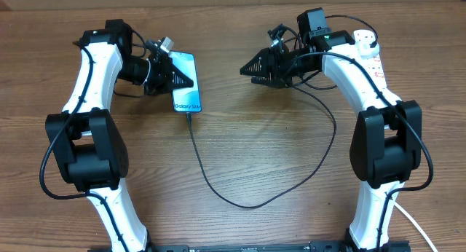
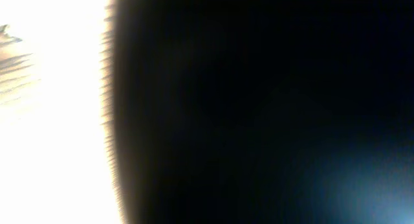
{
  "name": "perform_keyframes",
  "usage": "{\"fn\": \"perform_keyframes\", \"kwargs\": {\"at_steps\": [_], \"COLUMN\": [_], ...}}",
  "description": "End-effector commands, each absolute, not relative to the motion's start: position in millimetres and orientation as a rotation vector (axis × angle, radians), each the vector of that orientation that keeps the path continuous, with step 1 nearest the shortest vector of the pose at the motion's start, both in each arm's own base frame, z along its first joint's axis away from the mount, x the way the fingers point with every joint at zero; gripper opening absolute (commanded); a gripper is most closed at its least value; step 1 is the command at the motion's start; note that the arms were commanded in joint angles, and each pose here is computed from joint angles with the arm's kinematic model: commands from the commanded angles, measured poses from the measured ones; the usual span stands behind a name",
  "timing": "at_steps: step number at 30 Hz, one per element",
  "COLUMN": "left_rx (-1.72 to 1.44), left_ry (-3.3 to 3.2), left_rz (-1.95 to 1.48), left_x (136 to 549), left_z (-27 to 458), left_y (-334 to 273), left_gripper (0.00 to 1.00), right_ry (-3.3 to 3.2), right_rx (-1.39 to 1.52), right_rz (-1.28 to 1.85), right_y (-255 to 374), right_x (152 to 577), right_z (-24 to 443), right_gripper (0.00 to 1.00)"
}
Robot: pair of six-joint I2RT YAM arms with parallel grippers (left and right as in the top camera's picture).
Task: Plug charger to phone and switch on socket
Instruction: 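Lower the phone with the left gripper toward the table center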
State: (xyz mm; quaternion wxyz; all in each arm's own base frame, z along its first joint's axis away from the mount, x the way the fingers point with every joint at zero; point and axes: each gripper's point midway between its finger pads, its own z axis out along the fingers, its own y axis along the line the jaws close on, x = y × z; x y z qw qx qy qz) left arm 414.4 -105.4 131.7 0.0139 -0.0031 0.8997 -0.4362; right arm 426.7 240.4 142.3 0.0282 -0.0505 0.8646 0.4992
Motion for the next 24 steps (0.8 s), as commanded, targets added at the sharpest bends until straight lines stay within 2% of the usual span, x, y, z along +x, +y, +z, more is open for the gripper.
{"fn": "perform_keyframes", "kwargs": {"at_steps": [1,11,16,24], "left_rx": [0.069,0.134,-0.003,-0.046], "left_ry": [2.882,2.987,3.096,3.055], "left_rz": [-1.183,-1.021,-0.718,-0.736], "left_x": [409.1,400.9,404.3,415.3], "left_z": [119.9,106.2,87.8,87.9], "left_y": [-94.6,-103.1,-81.4,-85.5], "left_gripper": [0.04,0.04,0.05,0.04], "right_ry": [2.681,2.749,2.791,2.8], "right_rx": [-0.228,-0.214,-0.213,-0.214], "right_rz": [1.385,1.292,1.226,1.216], "right_y": [232.8,224.3,218.0,217.2], "right_x": [429.5,424.7,421.5,420.5], "right_z": [141.3,129.7,122.4,121.1], "right_gripper": [0.57,0.57,0.57,0.57]}}
